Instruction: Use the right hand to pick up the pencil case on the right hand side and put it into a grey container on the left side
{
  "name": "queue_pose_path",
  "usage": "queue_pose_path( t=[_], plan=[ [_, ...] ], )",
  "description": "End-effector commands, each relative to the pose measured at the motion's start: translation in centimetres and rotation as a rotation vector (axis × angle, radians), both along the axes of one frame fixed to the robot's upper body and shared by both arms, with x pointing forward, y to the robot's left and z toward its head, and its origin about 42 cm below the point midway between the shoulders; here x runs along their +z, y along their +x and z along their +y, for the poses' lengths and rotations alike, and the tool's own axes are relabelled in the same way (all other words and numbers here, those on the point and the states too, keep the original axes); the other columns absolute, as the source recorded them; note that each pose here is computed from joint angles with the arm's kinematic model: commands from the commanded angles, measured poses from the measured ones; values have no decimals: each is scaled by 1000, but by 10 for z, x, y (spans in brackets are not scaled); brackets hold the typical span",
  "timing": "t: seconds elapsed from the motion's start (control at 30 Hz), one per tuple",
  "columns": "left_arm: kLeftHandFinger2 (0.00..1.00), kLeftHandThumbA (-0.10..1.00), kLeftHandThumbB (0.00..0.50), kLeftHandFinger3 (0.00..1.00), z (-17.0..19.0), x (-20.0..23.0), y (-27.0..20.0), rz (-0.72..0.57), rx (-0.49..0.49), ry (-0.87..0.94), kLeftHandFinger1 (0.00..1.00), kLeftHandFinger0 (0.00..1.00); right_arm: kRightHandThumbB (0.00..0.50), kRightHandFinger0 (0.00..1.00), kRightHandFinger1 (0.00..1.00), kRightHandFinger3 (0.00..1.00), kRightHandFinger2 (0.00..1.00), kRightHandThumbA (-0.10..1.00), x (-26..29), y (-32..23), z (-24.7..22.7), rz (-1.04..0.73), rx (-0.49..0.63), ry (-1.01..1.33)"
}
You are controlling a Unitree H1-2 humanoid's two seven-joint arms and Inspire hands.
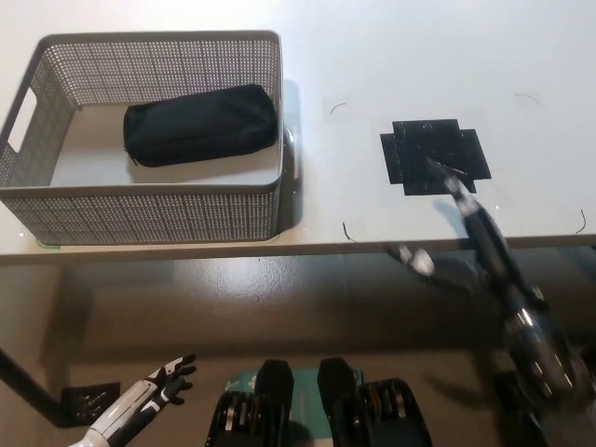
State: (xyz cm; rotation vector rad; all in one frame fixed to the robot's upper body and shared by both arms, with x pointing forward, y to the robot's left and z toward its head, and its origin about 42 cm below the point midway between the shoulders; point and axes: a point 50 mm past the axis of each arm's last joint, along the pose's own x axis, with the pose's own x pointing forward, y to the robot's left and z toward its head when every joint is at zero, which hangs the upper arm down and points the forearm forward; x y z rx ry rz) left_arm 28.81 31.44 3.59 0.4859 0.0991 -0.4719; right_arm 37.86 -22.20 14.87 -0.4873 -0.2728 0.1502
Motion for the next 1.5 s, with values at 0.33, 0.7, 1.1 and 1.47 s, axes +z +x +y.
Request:
queue_pose_path(
  t=[0.33,0.7,1.1,1.47],
  plan=[
    [1000,1000,273,1000,20,6,-2,-58,79,-7,912,876,265,1000,1000,1000,1000,1000,-95,-80,-93,184,-116,357],
    [1000,1000,387,1000,28,6,-12,-74,147,-30,966,884,261,1000,1000,1000,1000,1000,-132,-66,-98,325,-98,428],
    [1000,1000,401,1000,28,9,-11,-95,174,-38,1000,1000,291,1000,1000,1000,1000,1000,-138,-58,-97,359,-77,442],
    [1000,1000,406,1000,25,14,-4,-104,172,-28,1000,1000,288,1000,1000,1000,1000,1000,-132,-49,-98,345,-71,404]
  ],
)
